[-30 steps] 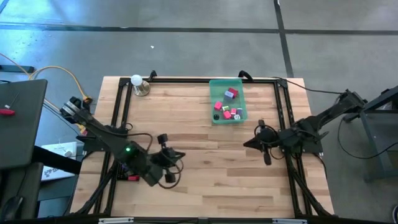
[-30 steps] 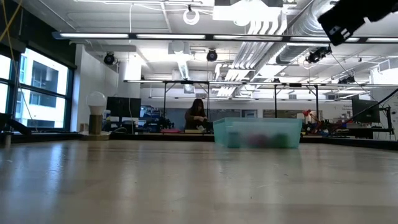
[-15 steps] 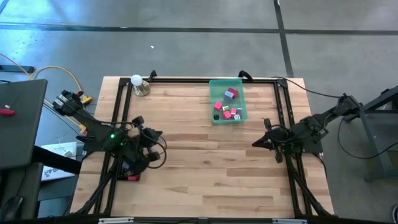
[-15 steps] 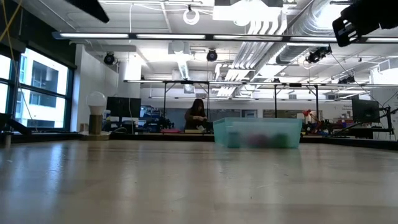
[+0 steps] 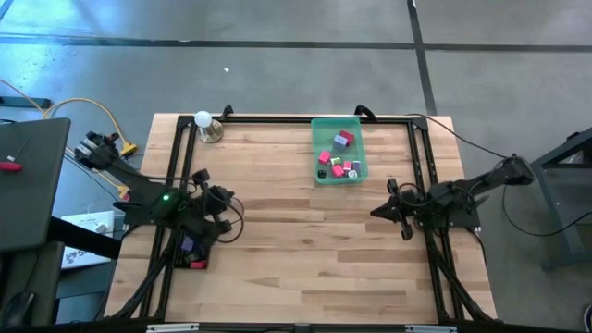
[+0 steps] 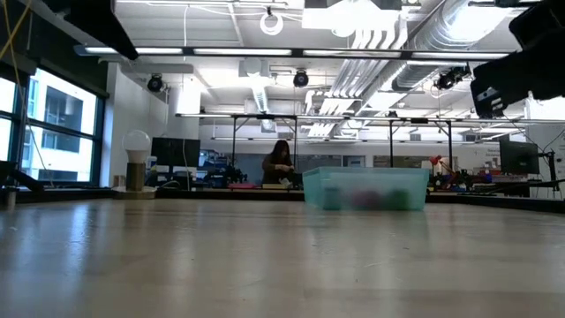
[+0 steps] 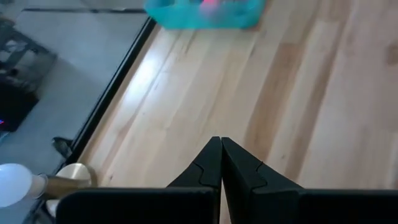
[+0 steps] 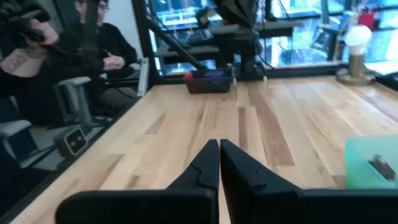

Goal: Pick & Place Office items
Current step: Return to Home Position

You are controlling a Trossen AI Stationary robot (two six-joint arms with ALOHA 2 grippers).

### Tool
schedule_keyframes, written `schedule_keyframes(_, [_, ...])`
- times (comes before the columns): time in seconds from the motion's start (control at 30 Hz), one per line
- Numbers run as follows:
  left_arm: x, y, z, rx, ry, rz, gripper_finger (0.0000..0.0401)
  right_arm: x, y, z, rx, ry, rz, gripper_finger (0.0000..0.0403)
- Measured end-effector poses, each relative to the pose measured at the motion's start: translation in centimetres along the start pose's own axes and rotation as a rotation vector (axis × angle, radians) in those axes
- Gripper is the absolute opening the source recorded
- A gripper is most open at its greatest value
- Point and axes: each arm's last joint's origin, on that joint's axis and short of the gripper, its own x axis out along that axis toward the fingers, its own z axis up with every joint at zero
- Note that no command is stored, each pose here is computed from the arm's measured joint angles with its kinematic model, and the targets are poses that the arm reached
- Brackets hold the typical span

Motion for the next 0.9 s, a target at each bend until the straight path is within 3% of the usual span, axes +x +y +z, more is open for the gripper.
schedule_keyframes(0.27, [-2.8,1.6,-1.4,-0.062,-0.145,-0.085,0.0000,0.1,-0.5,-0.1,-0.020,0.018,0.025,0.0002])
schedule_keyframes(0.5, [-1.9,3.2,-5.9,-0.164,-0.258,-0.092,0.0000,0.1,-0.6,-0.1,-0.021,0.022,0.025,0.0002])
schedule_keyframes(0.73, [-0.8,2.8,-8.6,-0.312,-0.324,-0.253,0.0000,0.1,-0.6,-0.4,-0.009,0.050,0.033,0.0002])
schedule_keyframes(0.9, [0.3,0.1,-8.8,-0.195,-0.376,-0.465,0.0000,0.1,-0.7,-0.5,0.040,0.059,0.030,0.0002])
